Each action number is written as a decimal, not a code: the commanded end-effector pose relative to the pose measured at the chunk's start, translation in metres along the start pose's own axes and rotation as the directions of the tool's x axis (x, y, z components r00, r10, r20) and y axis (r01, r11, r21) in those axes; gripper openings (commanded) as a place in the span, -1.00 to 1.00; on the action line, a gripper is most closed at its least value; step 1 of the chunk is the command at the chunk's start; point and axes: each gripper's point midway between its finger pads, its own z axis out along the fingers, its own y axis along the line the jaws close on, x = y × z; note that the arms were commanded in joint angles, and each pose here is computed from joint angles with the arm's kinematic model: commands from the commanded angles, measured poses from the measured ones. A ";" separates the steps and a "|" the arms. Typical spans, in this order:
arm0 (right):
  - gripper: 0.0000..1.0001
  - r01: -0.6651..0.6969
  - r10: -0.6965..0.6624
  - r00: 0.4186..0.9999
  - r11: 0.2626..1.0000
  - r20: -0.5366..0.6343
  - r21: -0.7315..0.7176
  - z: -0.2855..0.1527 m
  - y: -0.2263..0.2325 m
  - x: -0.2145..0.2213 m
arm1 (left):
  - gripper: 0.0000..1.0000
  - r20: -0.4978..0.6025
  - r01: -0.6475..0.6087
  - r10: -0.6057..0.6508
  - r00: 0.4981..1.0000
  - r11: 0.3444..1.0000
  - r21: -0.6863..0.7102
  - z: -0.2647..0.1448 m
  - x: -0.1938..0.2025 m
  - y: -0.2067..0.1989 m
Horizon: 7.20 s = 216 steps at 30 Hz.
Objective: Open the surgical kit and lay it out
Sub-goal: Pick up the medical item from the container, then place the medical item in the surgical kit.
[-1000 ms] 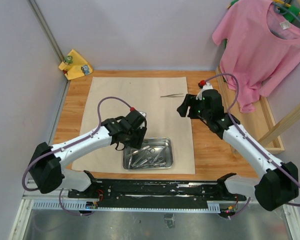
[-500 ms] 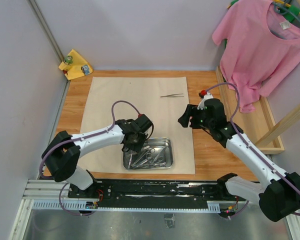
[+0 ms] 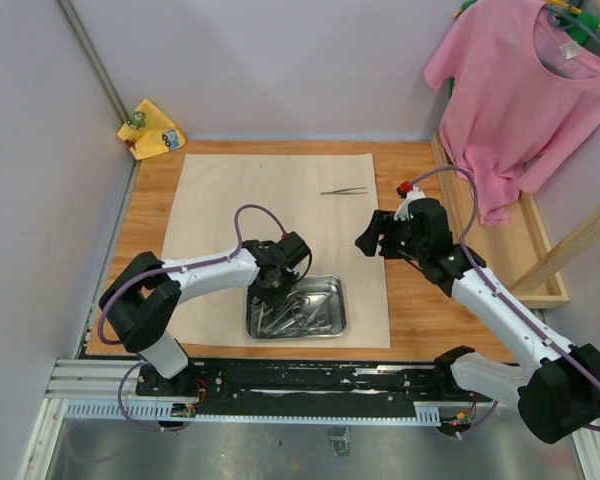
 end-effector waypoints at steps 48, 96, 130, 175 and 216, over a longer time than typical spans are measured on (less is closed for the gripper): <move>0.06 0.061 -0.024 0.995 0.923 0.102 -0.379 -0.026 0.045 -0.048 | -0.88 0.407 0.072 -0.421 0.811 0.761 0.645 -0.150 -0.158 -0.097; -0.09 -0.019 0.083 0.996 0.472 0.023 -0.881 -0.068 0.146 -0.044 | -0.90 0.331 -0.021 -0.659 0.676 0.432 0.902 -0.218 -0.124 -0.090; -0.99 0.152 -0.227 0.974 0.702 -0.016 -0.695 -0.018 0.141 -0.029 | -0.16 0.397 0.025 -0.643 0.655 0.543 0.839 -0.224 -0.111 -0.053; -0.99 0.848 -0.978 0.132 0.197 -0.164 -0.492 0.241 -0.037 -0.044 | -0.14 0.373 0.117 -0.624 0.686 0.601 0.791 -0.194 -0.090 -0.033; -0.01 0.833 -0.972 0.213 0.232 -0.096 -0.503 0.238 -0.020 -0.046 | -0.14 0.372 0.137 -0.624 0.688 0.615 0.777 -0.176 -0.092 -0.027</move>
